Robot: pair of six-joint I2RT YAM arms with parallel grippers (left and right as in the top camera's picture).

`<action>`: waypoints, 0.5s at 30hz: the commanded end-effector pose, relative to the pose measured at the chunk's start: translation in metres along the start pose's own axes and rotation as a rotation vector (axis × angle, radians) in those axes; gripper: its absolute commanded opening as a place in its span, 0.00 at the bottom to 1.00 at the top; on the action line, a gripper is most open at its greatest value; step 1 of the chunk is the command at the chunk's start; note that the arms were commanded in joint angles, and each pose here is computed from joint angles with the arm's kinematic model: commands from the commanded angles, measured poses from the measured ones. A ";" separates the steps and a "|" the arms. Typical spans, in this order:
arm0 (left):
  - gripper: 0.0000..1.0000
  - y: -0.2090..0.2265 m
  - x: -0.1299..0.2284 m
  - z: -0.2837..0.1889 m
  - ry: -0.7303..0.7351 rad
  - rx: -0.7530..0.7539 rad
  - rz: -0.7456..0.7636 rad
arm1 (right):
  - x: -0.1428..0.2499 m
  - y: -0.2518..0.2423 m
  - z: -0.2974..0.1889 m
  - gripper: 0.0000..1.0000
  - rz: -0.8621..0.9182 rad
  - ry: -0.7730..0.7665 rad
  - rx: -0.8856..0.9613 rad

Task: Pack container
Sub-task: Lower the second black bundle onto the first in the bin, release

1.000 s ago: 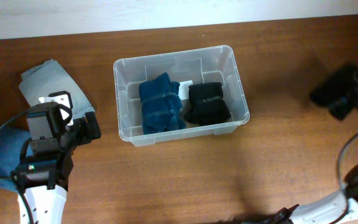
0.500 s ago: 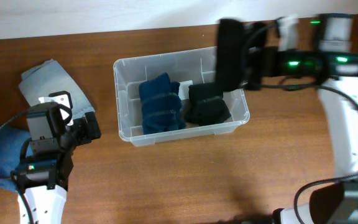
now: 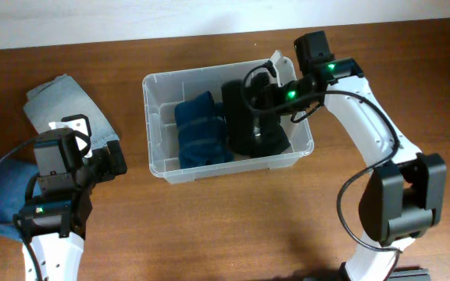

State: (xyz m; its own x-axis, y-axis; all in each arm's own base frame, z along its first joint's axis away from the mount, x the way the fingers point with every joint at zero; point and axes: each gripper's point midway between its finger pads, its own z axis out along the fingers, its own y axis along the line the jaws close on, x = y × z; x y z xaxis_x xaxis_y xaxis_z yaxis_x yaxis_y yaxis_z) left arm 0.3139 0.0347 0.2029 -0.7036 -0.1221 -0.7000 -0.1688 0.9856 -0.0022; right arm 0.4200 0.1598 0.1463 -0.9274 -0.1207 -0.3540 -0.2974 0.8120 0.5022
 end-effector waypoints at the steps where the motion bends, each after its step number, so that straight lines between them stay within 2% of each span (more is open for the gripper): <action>1: 1.00 0.003 -0.008 -0.003 -0.020 -0.013 -0.010 | -0.006 -0.011 -0.005 0.99 -0.021 -0.023 0.082; 3: 1.00 0.003 -0.008 -0.003 -0.020 -0.013 -0.010 | -0.012 -0.003 -0.017 0.99 -0.065 -0.052 0.083; 9: 1.00 0.003 -0.008 -0.003 -0.020 -0.013 -0.010 | -0.044 0.026 -0.110 0.99 -0.181 -0.216 0.238; 10: 0.99 0.003 -0.008 -0.003 -0.021 -0.013 -0.010 | -0.048 0.025 -0.138 0.98 -0.178 -0.267 0.285; 15: 0.99 0.018 -0.007 -0.003 -0.016 -0.062 -0.046 | -0.030 -0.011 -0.173 0.98 -0.065 -0.264 0.345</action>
State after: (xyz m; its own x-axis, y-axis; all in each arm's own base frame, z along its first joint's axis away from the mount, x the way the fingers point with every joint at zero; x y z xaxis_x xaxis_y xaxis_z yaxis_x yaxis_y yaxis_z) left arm 0.3130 0.0375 0.2024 -0.7050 -0.1254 -0.6980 -0.1791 0.9838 0.0041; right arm 0.4149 0.1002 0.2886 -0.7843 -0.1160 -0.6094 -0.3227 0.9153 0.2411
